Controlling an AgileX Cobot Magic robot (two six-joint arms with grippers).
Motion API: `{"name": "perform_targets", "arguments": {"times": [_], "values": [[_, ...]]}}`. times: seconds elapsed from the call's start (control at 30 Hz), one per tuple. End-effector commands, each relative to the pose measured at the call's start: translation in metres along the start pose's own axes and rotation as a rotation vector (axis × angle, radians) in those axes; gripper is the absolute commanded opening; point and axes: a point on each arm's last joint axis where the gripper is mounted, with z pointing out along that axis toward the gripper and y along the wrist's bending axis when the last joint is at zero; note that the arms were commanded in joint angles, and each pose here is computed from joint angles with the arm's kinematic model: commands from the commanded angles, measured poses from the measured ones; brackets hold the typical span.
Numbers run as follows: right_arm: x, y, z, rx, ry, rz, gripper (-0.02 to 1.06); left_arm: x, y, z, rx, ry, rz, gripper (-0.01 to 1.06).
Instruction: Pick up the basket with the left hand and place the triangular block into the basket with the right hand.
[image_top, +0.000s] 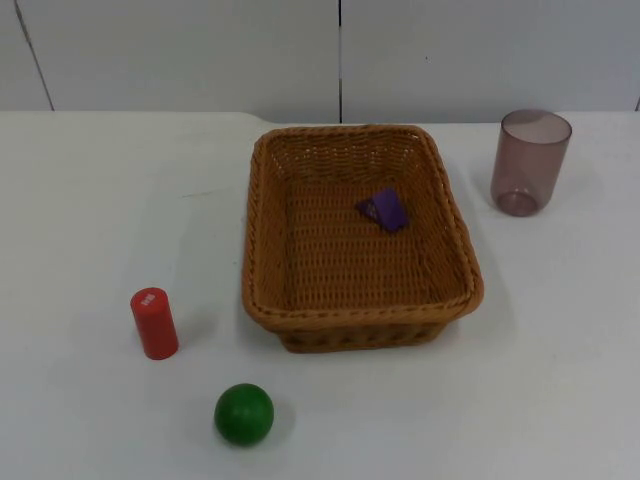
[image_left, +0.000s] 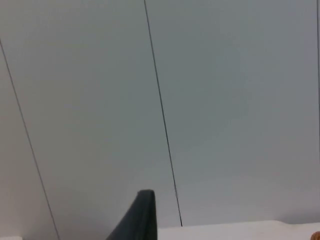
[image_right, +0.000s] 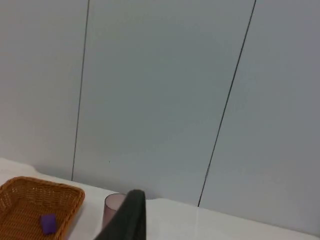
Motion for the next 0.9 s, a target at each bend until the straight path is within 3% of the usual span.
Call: {"name": "perform_targets", "arguments": {"times": [0.0,0.2,0.53,0.7,0.87], "values": [[-0.003,0.001,0.001,0.012,-0.029,0.008,1.04,-0.002,-0.002,0.001,0.007,-0.021,-0.011,1.05],[-0.007,0.006,0.001,0.050,-0.053,0.012,1.04,-0.007,-0.006,0.001,-0.014,-0.070,-0.024,1.05],[-0.003,0.004,0.001,0.019,-0.023,-0.001,1.04,0.001,-0.007,0.005,0.007,-0.022,-0.019,1.05],[0.000,0.005,0.002,0.013,0.006,0.010,1.04,0.014,-0.008,0.012,0.015,0.065,-0.017,1.05],[0.010,0.007,0.010,-0.003,0.073,0.030,1.04,0.030,-0.011,0.023,0.073,0.138,-0.041,1.05]]}}
